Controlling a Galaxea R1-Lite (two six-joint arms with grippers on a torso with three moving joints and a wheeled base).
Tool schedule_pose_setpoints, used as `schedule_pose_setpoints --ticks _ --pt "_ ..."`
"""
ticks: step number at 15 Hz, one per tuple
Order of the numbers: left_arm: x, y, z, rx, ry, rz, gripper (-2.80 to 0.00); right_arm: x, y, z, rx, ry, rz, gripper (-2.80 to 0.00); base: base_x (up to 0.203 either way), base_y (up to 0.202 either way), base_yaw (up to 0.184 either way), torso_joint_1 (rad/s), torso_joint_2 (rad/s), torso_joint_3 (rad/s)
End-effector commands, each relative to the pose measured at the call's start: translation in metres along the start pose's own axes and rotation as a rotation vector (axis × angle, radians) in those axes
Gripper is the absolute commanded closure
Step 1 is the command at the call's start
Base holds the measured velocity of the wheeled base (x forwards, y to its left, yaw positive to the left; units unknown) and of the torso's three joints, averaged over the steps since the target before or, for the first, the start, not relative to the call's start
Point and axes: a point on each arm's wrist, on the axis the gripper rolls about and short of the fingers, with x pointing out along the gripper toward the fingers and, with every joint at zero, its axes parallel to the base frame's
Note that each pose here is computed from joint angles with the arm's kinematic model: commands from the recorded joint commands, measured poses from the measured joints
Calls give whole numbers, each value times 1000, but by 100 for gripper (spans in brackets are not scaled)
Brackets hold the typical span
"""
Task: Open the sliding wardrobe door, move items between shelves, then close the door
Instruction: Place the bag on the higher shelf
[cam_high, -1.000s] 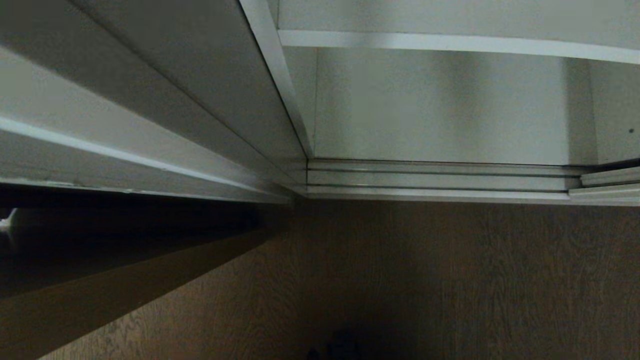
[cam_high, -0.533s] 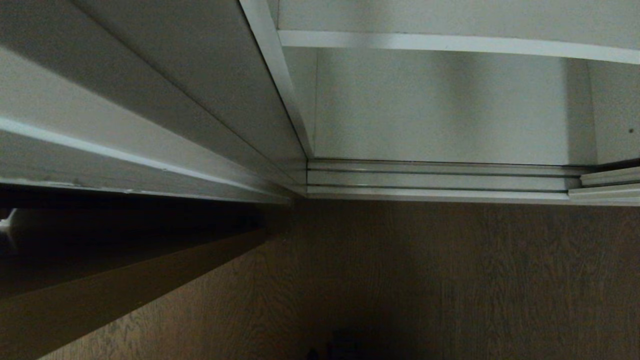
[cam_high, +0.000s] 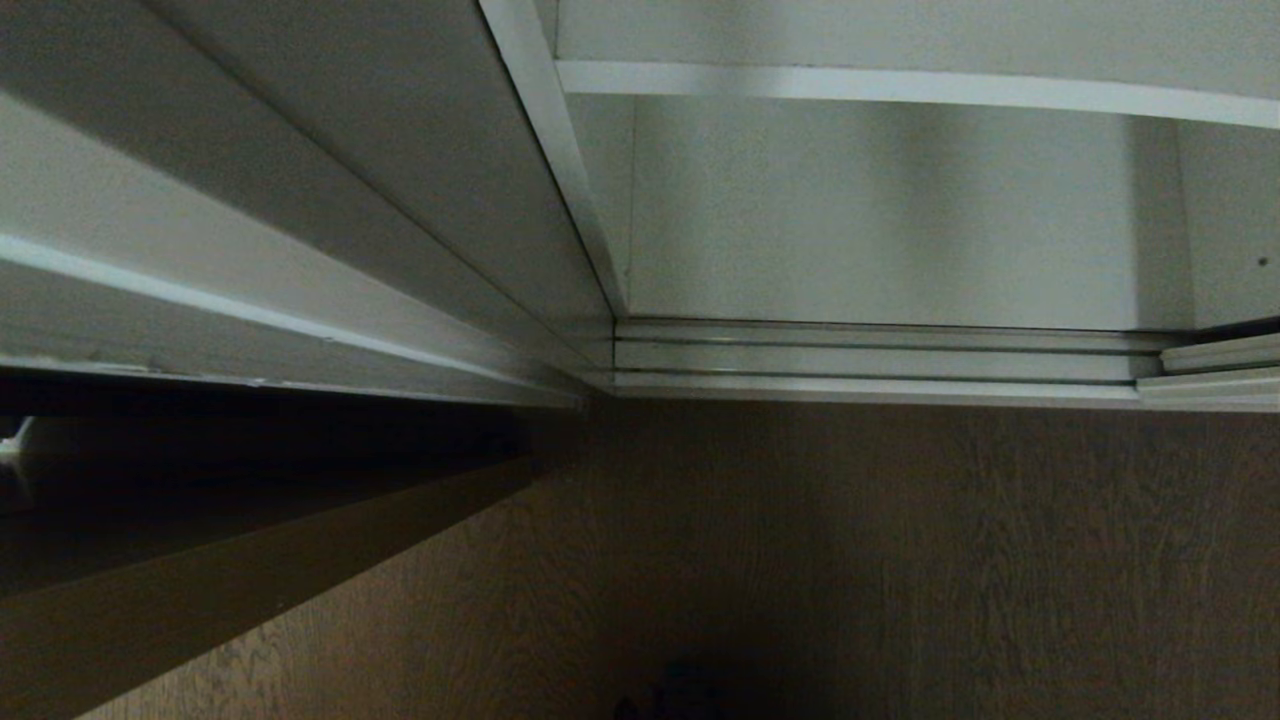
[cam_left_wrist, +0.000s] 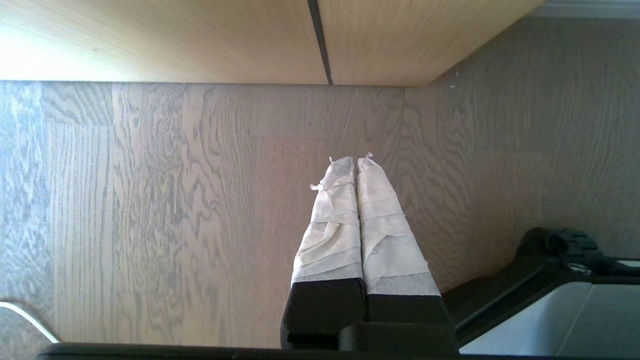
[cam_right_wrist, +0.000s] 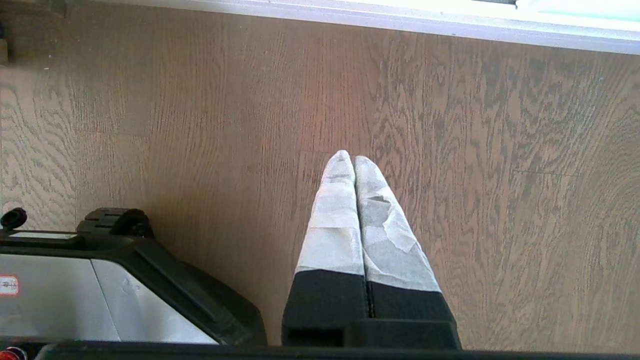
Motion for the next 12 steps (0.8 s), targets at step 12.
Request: schedule_pose_setpoints --ticks 12 --pt "0 0 0 -4 -1 0 0 0 0 0 1 2 0 0 0 0 0 0 0 0"
